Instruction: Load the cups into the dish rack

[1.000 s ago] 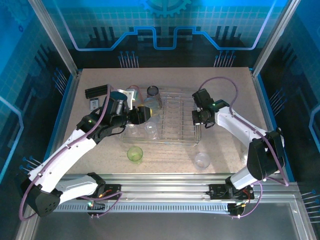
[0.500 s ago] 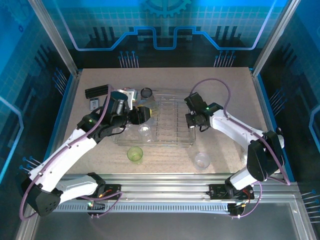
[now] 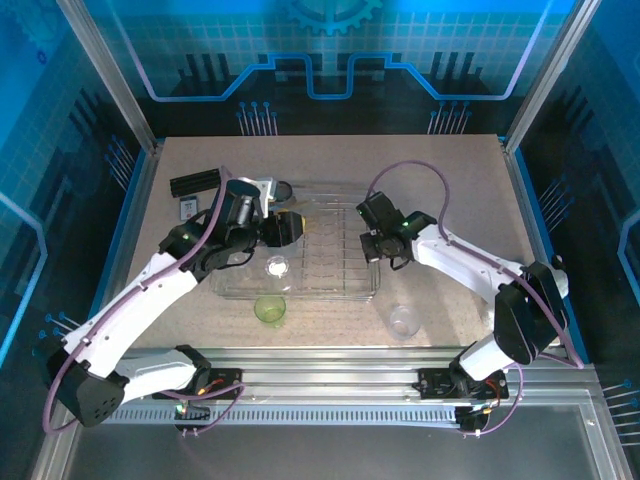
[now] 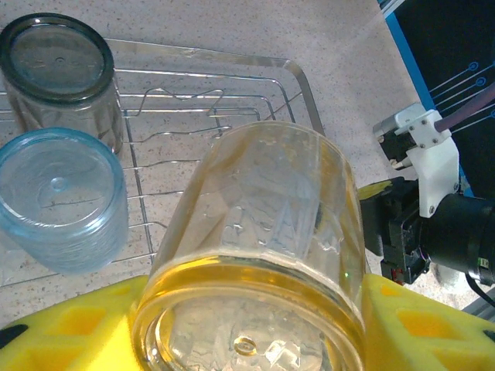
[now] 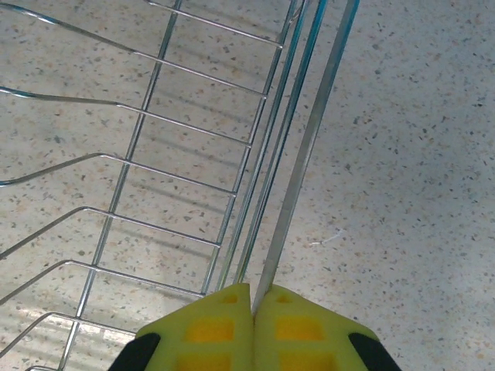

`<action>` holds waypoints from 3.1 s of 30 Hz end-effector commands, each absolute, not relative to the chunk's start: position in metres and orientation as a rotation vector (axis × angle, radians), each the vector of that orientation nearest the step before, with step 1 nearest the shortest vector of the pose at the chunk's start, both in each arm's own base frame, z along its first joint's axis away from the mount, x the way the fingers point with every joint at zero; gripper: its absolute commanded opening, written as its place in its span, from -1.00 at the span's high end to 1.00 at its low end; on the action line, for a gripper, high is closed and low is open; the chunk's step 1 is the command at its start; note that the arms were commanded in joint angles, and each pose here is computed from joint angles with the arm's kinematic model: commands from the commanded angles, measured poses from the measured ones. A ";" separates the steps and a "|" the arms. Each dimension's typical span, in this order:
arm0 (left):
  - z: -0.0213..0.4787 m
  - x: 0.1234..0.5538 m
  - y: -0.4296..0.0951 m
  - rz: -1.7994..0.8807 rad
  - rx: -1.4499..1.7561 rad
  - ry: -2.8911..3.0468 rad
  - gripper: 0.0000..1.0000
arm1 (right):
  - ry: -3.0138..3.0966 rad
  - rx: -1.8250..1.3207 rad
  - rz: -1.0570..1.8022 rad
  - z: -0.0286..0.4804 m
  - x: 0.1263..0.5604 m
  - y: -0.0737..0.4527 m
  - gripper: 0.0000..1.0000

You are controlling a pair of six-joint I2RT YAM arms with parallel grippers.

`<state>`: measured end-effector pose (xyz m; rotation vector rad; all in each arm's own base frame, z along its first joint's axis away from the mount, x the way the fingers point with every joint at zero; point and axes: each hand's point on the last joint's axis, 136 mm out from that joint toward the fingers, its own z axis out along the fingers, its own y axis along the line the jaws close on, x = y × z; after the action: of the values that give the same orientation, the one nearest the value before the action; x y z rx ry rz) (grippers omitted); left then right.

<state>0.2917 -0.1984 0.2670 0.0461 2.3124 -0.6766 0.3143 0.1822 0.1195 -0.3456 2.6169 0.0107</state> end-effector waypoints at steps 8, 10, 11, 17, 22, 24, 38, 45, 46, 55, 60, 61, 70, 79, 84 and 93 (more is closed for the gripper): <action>0.275 0.294 -0.201 -0.663 0.065 2.309 0.71 | 2.549 -0.486 0.141 0.127 0.296 0.216 1.00; 0.274 0.294 -0.201 -0.661 0.062 2.315 0.71 | 2.544 -0.493 0.147 0.127 0.295 0.219 1.00; 0.273 0.294 -0.200 -0.660 0.062 2.317 0.71 | 2.539 -0.497 0.151 0.128 0.294 0.220 1.00; 0.271 0.293 -0.200 -0.657 0.058 2.328 0.71 | 2.520 -0.537 0.162 0.128 0.289 0.229 1.00; 0.272 0.294 -0.201 -0.650 0.069 2.338 0.71 | 2.501 -0.542 0.183 0.136 0.288 0.231 0.95; 0.272 0.294 -0.201 -0.644 0.070 2.345 0.71 | 2.478 -0.540 0.200 0.143 0.289 0.231 0.87; 0.260 0.300 -0.226 -0.469 0.214 2.553 0.74 | 2.284 -0.371 0.184 0.223 0.295 0.180 0.09; 0.244 0.311 -0.247 -0.320 0.331 2.666 0.79 | 2.152 -0.233 0.121 0.247 0.287 0.121 0.05; 0.243 0.314 -0.251 -0.312 0.341 2.670 0.79 | 2.145 -0.223 0.118 0.246 0.284 0.114 0.04; 0.226 0.339 -0.278 -0.212 0.515 2.710 0.69 | 2.172 -0.143 0.116 0.213 0.260 0.080 0.02; 0.211 0.348 -0.292 -0.101 0.627 2.731 0.63 | 2.168 -0.128 0.098 0.210 0.255 0.072 0.01; 0.207 0.351 -0.293 -0.074 0.641 2.737 0.62 | 2.167 -0.131 0.092 0.210 0.255 0.071 0.01; 0.175 0.364 -0.292 0.063 0.672 2.780 0.55 | 2.163 -0.154 0.068 0.215 0.255 0.068 0.00; 0.152 0.374 -0.294 0.139 0.708 2.794 0.45 | 2.170 -0.157 0.068 0.212 0.256 0.068 -0.01; 0.146 0.383 -0.297 0.152 0.745 2.763 0.39 | 2.174 -0.155 0.064 0.210 0.256 0.067 -0.01; 0.137 0.401 -0.303 0.168 0.841 2.693 0.24 | 2.185 -0.162 0.050 0.207 0.254 0.065 -0.02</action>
<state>0.3872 -0.3015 0.1381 0.7913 2.7444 0.1416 0.2555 0.0702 0.2107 -0.1581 2.1729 0.0716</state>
